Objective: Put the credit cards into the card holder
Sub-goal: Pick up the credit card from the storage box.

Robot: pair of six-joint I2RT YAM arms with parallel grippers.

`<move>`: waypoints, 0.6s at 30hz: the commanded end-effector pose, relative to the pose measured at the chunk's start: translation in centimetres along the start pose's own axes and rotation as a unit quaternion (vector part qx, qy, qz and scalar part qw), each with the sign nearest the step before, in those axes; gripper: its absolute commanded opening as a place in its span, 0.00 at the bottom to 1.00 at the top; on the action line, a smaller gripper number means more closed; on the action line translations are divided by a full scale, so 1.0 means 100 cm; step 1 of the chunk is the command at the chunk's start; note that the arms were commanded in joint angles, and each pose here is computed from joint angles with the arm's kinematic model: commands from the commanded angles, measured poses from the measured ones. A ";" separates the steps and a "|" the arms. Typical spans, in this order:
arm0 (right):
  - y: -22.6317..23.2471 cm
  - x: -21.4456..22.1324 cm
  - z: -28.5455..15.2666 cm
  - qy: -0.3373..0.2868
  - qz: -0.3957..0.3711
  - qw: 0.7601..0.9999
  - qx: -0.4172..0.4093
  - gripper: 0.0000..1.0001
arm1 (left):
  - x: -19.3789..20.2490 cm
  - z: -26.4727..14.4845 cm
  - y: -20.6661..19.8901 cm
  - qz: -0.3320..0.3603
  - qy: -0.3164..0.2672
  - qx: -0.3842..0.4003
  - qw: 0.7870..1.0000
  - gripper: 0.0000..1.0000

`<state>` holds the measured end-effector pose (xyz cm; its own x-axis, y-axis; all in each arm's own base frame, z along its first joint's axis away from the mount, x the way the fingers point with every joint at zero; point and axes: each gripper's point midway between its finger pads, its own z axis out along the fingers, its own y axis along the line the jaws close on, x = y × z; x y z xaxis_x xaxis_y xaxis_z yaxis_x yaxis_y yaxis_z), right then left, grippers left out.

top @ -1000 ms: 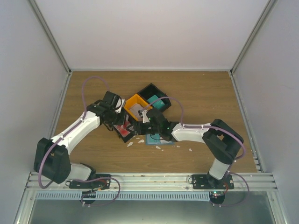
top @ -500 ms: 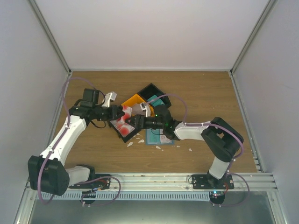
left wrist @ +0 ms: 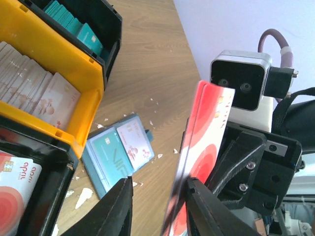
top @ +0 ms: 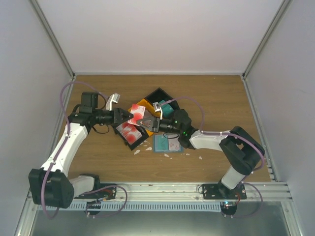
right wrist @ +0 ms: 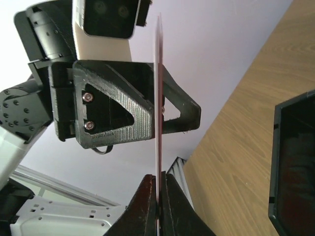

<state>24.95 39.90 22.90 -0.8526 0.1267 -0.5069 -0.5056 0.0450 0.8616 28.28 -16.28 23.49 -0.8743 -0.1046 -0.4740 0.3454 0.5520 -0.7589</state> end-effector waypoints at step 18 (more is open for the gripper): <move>0.029 0.001 -0.021 -0.001 -0.009 0.998 -0.062 0.01 | 0.004 -0.012 -0.024 0.015 -0.007 0.080 0.997 0.39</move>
<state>23.19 38.06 23.70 -0.8644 0.1192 -0.4885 -0.4961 -0.0442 0.8671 27.25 -16.18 23.83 -0.8822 -0.1100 -0.4579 0.3556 0.4818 -0.8009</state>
